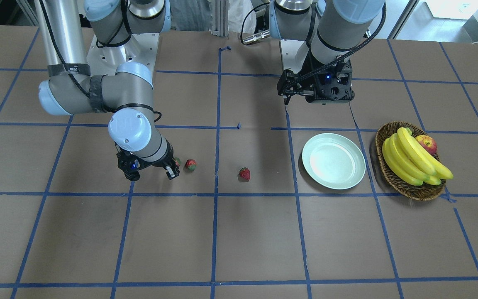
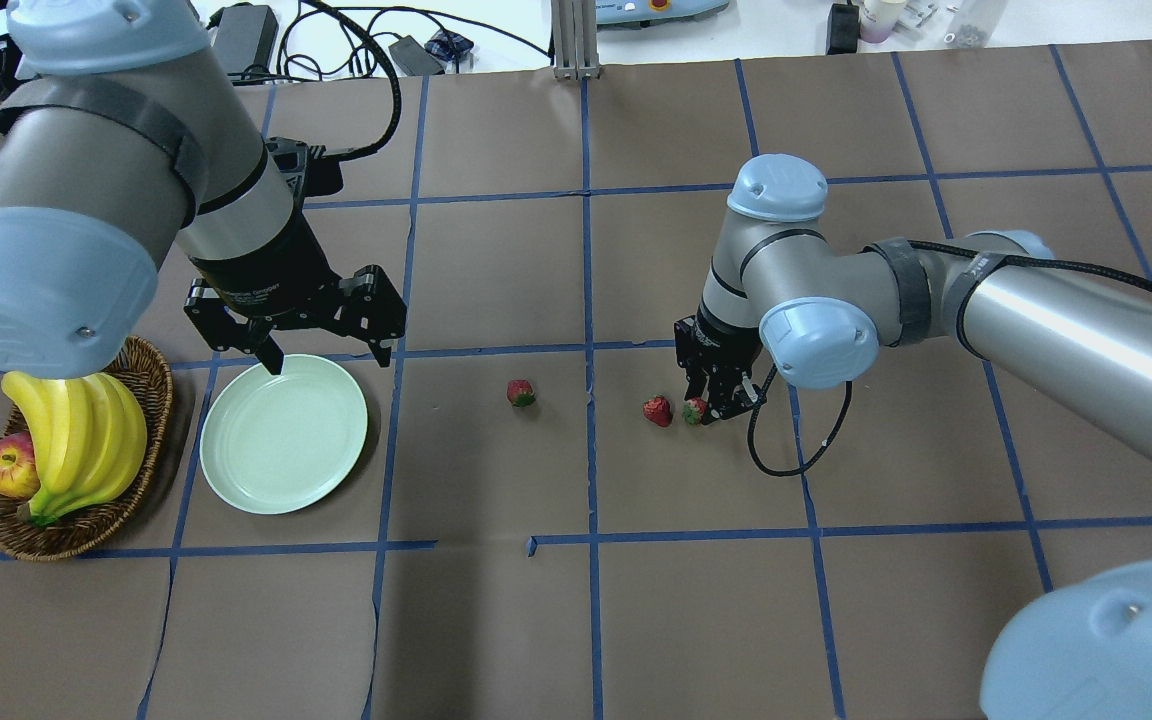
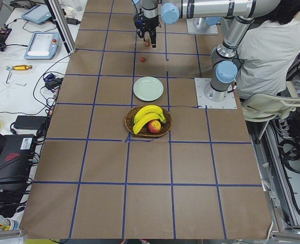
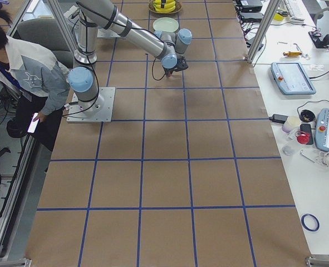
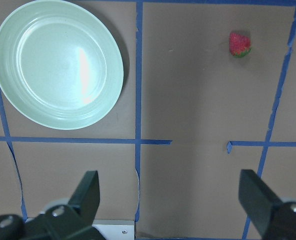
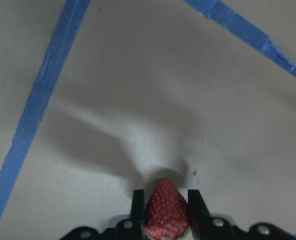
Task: Collect all strawberries into plate
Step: 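Grasp a second strawberry with the right gripper and lift it, then carry the strawberry and set it beside the first one with the right gripper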
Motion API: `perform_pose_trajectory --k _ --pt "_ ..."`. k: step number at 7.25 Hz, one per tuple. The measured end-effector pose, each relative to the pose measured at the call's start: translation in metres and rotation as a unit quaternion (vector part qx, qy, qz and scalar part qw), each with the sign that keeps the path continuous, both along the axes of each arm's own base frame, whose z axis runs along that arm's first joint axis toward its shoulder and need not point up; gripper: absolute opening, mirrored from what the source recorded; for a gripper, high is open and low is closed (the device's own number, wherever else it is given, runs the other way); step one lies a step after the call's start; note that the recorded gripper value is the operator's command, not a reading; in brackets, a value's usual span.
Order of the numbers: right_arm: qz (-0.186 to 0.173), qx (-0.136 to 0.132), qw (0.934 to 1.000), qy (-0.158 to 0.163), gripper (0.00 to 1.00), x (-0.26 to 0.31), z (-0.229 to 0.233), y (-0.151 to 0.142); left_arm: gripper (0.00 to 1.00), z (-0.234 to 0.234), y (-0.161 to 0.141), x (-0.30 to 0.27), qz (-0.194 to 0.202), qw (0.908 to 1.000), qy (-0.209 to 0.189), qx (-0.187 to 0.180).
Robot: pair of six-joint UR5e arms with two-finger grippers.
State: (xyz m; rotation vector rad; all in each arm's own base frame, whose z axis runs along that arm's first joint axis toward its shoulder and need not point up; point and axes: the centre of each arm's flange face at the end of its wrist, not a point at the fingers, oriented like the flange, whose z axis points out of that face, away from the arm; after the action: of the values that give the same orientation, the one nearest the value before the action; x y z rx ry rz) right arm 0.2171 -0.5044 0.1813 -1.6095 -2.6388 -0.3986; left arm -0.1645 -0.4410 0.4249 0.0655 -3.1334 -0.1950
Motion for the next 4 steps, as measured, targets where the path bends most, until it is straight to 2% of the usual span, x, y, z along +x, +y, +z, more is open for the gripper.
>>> perform_pose_trajectory --k 2,4 --pt "0.006 -0.027 0.9995 0.016 0.0 -0.004 0.021 -0.011 1.0 0.001 0.0 0.0 0.0 1.0 -0.001 -0.001" --pt "0.017 -0.072 0.9971 0.015 0.0 0.004 0.065 -0.037 1.0 0.001 0.001 0.0 0.0 1.0 -0.001 -0.001"
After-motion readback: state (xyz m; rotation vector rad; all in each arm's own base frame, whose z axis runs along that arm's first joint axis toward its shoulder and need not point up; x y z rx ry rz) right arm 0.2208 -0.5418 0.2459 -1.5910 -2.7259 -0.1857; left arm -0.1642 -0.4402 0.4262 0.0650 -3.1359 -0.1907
